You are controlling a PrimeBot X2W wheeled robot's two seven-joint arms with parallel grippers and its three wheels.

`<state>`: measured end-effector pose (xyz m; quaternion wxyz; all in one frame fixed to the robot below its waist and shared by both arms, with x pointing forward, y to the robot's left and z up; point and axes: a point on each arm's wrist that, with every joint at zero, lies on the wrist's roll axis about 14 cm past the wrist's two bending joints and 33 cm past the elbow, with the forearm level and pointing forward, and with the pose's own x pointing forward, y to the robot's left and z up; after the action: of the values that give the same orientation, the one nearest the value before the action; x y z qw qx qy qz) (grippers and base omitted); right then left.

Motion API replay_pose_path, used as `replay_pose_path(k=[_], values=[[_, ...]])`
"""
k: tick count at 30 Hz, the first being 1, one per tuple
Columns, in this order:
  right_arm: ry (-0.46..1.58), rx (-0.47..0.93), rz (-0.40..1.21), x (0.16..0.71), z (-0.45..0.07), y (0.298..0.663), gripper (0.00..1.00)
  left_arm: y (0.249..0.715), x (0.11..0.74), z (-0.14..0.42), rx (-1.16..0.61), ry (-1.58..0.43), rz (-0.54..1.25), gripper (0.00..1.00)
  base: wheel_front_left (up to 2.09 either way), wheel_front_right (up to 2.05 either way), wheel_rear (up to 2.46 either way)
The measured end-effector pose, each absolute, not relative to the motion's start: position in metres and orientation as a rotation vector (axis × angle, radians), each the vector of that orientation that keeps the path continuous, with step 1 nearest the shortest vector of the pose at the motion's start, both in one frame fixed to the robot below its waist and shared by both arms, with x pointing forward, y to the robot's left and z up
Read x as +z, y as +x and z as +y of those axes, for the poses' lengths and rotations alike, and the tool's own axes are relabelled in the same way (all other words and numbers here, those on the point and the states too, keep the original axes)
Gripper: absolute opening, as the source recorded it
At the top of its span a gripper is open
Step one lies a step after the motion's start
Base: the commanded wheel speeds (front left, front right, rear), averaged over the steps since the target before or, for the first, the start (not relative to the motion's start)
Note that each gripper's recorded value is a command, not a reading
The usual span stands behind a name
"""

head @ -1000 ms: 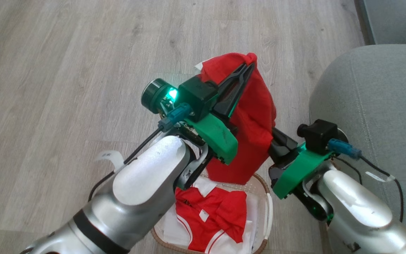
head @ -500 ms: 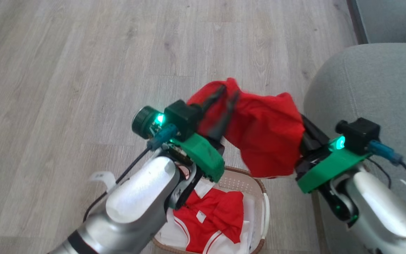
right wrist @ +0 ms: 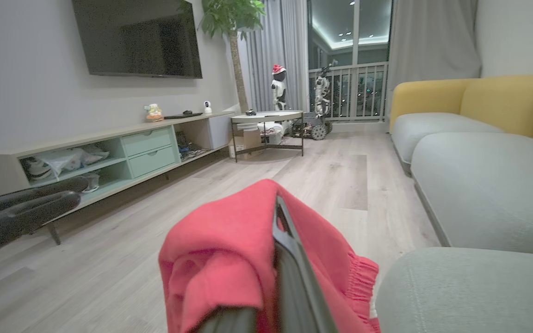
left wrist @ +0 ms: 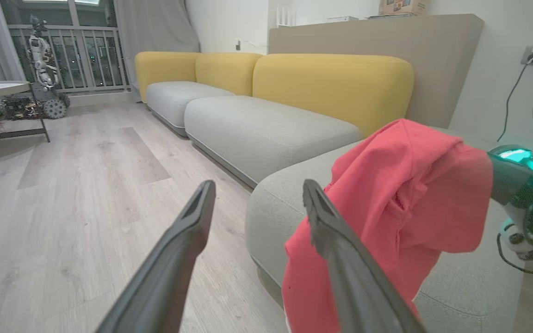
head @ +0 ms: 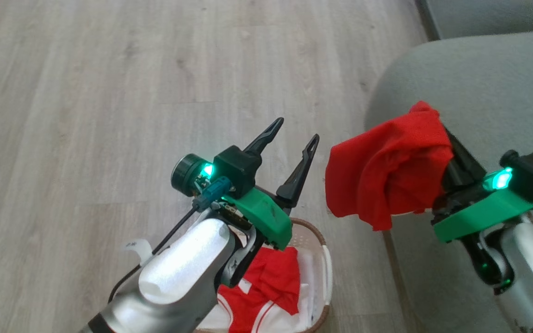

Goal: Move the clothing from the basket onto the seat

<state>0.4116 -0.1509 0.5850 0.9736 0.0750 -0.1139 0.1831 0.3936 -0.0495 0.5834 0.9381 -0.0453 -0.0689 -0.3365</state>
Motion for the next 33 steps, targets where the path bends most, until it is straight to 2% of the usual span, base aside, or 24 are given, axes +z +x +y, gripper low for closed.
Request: replay_pose_path(k=[12,33], values=[[0.118,0.166,-0.296,0.604,-0.228,0.377,0.00,0.387,0.572,-0.103,-0.834,-0.101,-0.123,1.00,0.00,0.00,0.00],[0.074,-0.094,-0.302,0.605,-0.304,0.305,0.00,0.356,0.552,-0.186,-1.133,-0.092,-0.089,1.00,0.00,0.00,0.00]])
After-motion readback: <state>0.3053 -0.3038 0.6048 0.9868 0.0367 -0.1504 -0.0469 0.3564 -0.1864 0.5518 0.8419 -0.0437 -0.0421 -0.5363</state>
